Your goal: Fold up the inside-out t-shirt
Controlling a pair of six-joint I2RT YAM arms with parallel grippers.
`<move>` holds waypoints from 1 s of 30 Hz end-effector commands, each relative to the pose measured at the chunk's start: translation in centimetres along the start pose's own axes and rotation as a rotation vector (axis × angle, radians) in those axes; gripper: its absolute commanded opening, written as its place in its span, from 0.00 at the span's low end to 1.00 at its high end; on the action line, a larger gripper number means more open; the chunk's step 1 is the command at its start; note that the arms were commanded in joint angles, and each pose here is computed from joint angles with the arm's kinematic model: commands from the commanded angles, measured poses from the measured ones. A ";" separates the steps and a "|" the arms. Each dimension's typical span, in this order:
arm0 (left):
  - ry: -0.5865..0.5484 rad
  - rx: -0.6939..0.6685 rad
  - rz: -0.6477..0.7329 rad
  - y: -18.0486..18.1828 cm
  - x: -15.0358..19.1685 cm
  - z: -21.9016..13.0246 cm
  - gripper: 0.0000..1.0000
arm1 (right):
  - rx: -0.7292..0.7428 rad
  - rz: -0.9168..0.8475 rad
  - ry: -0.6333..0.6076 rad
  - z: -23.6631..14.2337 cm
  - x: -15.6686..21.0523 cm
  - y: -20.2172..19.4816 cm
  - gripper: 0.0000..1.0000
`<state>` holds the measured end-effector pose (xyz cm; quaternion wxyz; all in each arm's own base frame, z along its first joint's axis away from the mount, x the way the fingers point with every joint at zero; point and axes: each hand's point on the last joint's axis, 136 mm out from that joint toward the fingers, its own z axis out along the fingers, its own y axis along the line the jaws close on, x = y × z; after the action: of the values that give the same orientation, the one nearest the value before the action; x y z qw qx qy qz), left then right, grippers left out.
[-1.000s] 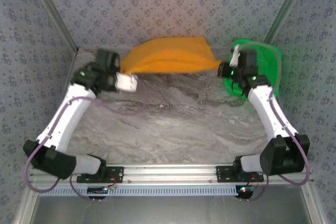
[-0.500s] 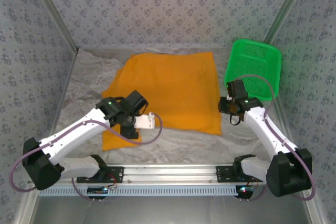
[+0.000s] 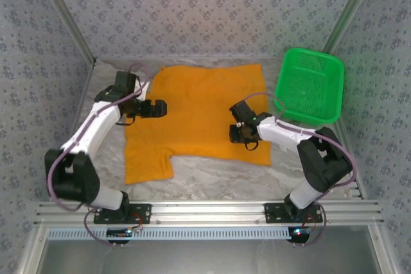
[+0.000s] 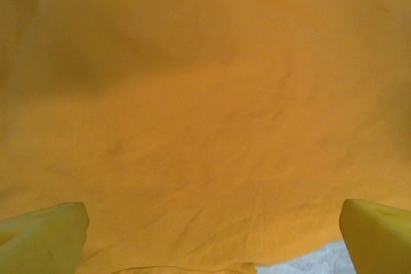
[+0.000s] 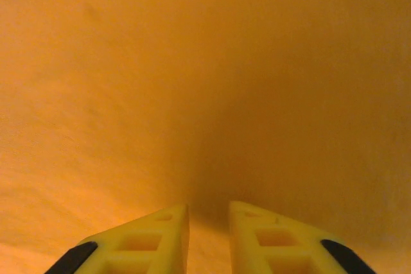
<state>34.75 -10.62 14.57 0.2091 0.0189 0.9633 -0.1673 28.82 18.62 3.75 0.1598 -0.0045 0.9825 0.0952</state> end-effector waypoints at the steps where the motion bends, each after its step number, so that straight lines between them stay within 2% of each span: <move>1: 0.089 -0.091 -0.254 2.6 1.3 2.2 0.99 | 0.073 0.086 0.055 0.7 3.3 -2.7 0.23; 6: 0.169 -0.244 -0.478 6.6 6.2 5.2 0.98 | 0.136 0.090 0.084 0.2 6.0 -5.3 0.23; 9: 0.242 -0.280 -0.583 7.1 8.6 5.7 0.98 | 0.165 0.130 0.069 -0.8 5.8 -6.7 0.31; 11: 0.303 -0.263 -0.597 6.1 9.9 4.7 0.98 | 0.156 0.172 0.071 -2.0 5.2 -6.9 0.43; 14: 0.375 -0.296 -0.653 5.3 12.7 1.7 0.99 | 0.197 0.286 0.113 -4.9 6.0 -8.1 0.53; 19: 0.458 -0.398 -0.790 5.8 20.1 -1.5 0.99 | 0.216 0.495 0.152 -7.7 8.7 -9.5 0.69; 23: 0.423 -0.489 -0.865 7.3 23.6 -3.0 0.98 | 0.245 0.714 0.223 -7.6 10.9 -11.5 0.69; 26: 0.465 -0.430 -0.975 5.8 26.0 -2.4 0.96 | 0.178 0.800 0.250 -6.8 11.1 -11.2 0.68; 28: 0.473 -0.383 -0.998 4.6 26.7 -1.6 0.94 | 0.138 0.845 0.241 -6.1 10.7 -11.1 0.66; 30: 0.465 -0.400 -1.009 4.4 27.0 -1.4 0.92 | 0.126 0.908 0.252 -5.7 10.9 -11.2 0.65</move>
<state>10.62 -5.75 3.34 -0.0972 -0.3994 0.9107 -0.0403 17.55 6.09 4.02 0.0094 0.3754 0.9243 0.0683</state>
